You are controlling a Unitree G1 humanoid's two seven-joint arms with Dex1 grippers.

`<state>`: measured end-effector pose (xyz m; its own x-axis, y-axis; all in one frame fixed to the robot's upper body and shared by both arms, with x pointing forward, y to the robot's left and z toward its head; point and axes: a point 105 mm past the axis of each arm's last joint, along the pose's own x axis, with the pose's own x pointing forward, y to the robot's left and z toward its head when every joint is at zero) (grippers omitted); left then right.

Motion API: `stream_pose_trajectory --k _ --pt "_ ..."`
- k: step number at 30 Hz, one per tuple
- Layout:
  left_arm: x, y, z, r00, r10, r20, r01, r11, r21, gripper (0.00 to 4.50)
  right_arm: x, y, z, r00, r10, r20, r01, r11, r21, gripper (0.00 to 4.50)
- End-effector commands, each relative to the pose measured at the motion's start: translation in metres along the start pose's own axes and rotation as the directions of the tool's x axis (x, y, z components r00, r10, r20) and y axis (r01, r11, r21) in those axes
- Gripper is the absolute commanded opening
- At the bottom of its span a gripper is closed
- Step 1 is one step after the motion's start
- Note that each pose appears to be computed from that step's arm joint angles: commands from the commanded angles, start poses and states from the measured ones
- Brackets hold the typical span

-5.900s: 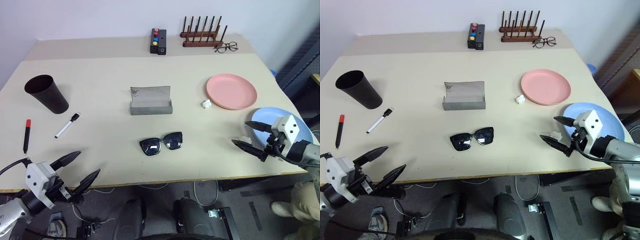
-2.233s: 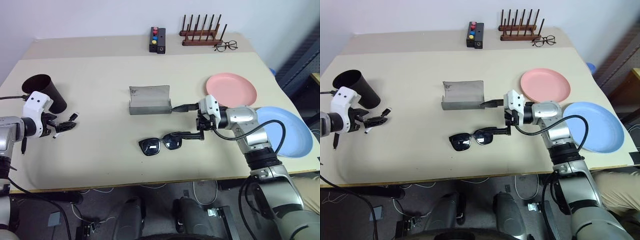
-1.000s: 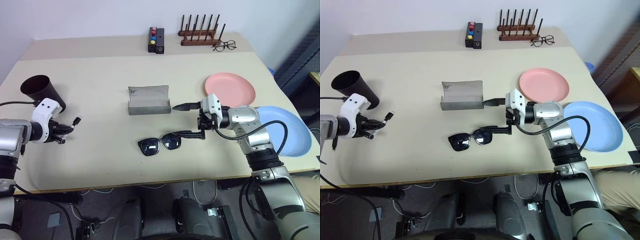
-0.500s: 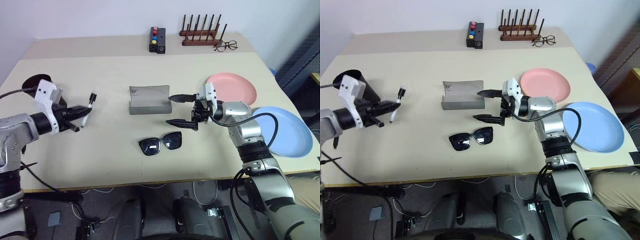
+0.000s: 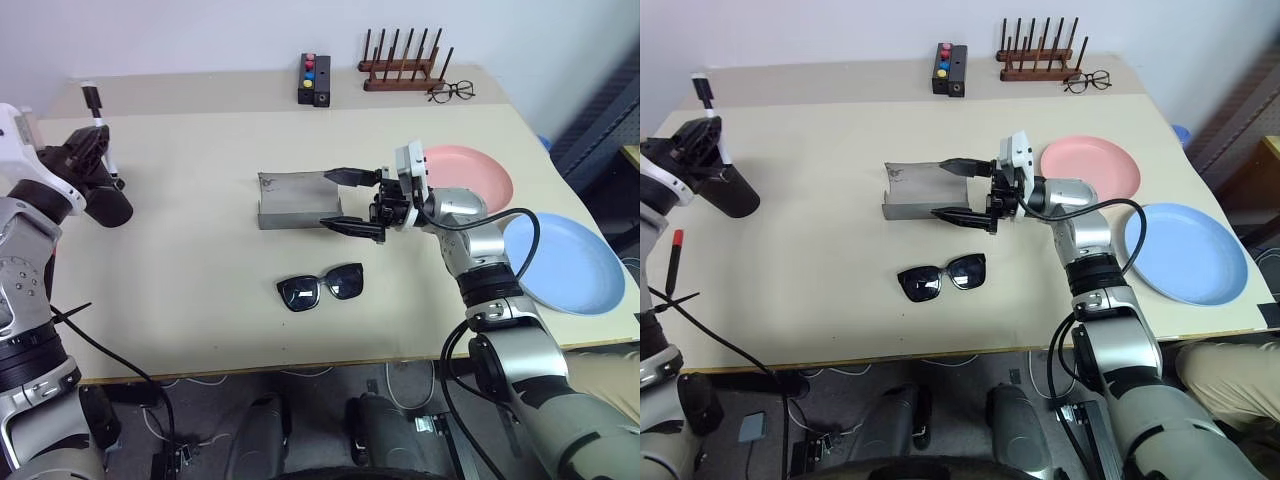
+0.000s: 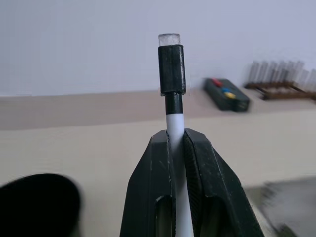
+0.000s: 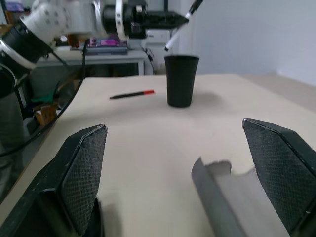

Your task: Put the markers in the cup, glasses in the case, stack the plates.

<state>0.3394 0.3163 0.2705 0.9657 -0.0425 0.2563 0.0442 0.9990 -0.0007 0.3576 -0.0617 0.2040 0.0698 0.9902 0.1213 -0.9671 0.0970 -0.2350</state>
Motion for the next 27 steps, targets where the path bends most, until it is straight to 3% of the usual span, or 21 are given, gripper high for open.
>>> stream_pose_trajectory --k 1,4,9,19,27 --pt "-0.003 0.029 0.039 0.96 0.189 0.208 -0.206 0.977 0.063 0.1 0.001 -0.006 0.016 0.999 0.002 0.054 0.0 0.999 -0.046 4.5" --pt "-0.005 0.044 0.05 0.904 0.3 0.305 -0.332 0.942 0.057 0.1 0.003 -0.009 0.021 0.997 -0.001 0.079 0.005 0.999 -0.049 4.5" --pt "-0.002 0.039 0.06 0.852 0.314 0.419 -0.353 0.935 0.017 0.1 0.005 -0.015 0.028 0.993 -0.016 0.12 0.022 0.999 -0.048 4.5" --pt "-0.009 0.048 0.06 0.819 0.343 0.461 -0.391 0.92 0.01 0.1 0.005 -0.023 0.041 0.978 -0.054 0.202 0.061 0.998 -0.032 4.5" --pt "-0.019 0.055 0.052 0.823 0.311 0.475 -0.414 0.901 0.128 0.1 0.008 -0.021 0.038 0.977 -0.048 0.208 0.056 0.998 -0.031 4.5"
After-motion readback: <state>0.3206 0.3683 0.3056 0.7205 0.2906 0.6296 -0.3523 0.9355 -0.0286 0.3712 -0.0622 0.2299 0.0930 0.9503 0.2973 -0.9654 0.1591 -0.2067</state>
